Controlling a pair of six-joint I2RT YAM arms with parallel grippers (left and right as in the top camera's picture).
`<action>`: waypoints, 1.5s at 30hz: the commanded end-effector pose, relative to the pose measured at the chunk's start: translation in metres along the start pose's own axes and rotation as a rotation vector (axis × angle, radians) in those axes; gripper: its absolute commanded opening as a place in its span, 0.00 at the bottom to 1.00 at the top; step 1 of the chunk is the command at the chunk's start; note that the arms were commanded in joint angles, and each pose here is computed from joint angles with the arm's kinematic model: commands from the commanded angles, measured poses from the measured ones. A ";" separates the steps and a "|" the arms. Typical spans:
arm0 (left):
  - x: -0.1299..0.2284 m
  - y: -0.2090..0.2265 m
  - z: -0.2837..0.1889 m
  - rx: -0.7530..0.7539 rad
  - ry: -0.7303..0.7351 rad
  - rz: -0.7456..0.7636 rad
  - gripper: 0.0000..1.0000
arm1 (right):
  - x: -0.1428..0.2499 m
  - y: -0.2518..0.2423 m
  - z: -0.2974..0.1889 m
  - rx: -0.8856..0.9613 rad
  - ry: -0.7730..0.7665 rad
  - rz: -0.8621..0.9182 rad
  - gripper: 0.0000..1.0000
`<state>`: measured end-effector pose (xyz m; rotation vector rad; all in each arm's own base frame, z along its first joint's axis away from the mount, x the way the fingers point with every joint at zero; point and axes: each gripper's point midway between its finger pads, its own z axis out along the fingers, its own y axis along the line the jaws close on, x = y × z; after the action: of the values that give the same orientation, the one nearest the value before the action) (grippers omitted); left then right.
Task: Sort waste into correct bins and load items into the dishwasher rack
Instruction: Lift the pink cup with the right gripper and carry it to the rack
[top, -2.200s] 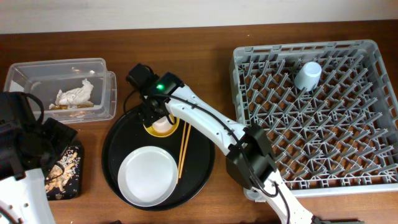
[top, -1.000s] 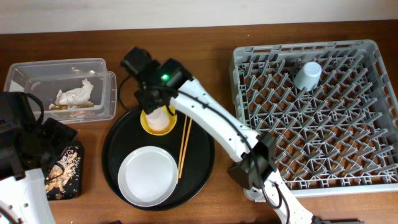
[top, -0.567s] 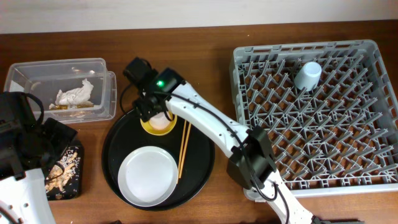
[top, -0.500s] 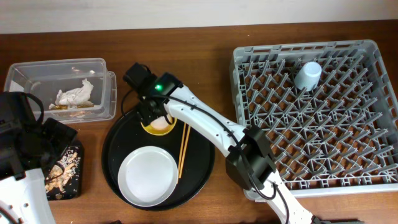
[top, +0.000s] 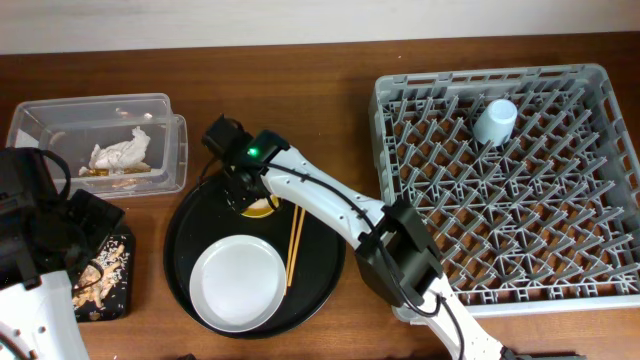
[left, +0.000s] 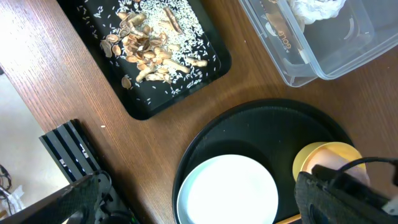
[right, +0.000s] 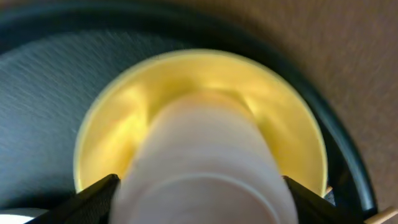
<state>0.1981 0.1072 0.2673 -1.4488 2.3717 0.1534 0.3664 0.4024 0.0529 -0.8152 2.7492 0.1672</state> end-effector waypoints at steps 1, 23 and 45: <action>-0.002 0.001 0.000 -0.004 -0.004 -0.001 0.99 | 0.002 0.004 0.000 -0.004 0.001 0.001 0.79; -0.002 0.001 0.000 -0.004 -0.004 -0.001 0.99 | -0.017 0.008 -0.016 -0.023 -0.061 0.006 0.79; -0.002 0.001 0.000 -0.004 -0.004 -0.001 0.99 | -0.053 -0.081 -0.154 0.001 -0.210 0.174 0.65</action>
<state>0.1981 0.1072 0.2673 -1.4488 2.3718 0.1528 0.3906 0.3701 0.1219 -0.6968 2.7549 0.1926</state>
